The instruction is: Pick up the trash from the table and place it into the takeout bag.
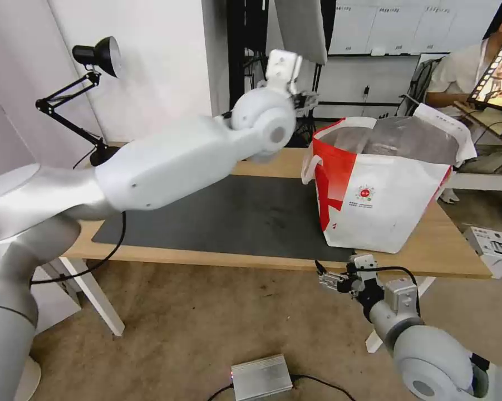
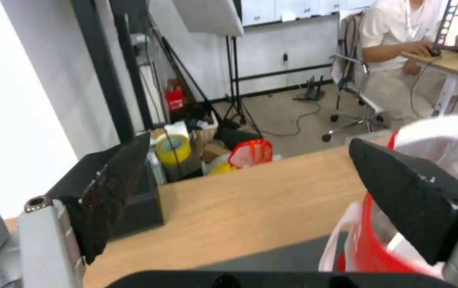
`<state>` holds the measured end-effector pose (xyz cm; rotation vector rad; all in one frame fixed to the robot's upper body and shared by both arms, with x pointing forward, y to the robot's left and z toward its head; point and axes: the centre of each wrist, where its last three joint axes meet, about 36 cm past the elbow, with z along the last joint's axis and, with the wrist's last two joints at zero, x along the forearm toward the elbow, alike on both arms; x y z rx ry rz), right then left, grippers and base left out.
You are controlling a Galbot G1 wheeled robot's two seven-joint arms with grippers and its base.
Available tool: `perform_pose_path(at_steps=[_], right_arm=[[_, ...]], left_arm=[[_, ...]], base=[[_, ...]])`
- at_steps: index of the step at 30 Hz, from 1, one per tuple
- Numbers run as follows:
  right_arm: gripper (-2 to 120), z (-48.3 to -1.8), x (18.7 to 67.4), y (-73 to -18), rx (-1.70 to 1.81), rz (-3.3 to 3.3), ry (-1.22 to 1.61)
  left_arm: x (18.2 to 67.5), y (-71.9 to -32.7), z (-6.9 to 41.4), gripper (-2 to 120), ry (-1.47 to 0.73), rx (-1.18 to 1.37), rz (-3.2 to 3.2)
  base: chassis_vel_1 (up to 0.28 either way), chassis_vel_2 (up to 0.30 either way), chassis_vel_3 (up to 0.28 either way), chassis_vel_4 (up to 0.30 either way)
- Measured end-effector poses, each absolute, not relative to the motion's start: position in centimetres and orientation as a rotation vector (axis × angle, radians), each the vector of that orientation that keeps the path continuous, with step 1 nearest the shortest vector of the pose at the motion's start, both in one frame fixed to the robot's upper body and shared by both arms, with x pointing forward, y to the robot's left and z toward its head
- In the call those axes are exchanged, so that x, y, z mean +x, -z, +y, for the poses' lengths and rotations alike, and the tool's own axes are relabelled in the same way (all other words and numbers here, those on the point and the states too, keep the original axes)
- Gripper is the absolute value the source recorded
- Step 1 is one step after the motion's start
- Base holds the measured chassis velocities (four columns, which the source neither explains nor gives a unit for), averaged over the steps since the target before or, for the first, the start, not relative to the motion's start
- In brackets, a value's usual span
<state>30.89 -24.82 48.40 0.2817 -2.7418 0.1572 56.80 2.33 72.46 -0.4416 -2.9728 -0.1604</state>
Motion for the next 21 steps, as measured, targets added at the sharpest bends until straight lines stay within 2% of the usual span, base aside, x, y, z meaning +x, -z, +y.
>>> perform_pose_path(at_steps=[14,21], right_arm=[[100,-24.8,30.9,-48.4,0.281,-2.742,-0.157],[100,-24.8,30.9,-48.4,0.281,-2.742,-0.157]], left_arm=[[53.2,-68.4,11.1,100,0.059,-0.32,-2.961],[50.3,-64.2,16.3,100,-0.019,-0.214,-2.933]], base=[[0.0,0.0,0.0,0.0],[0.0,0.0,0.0,0.0]])
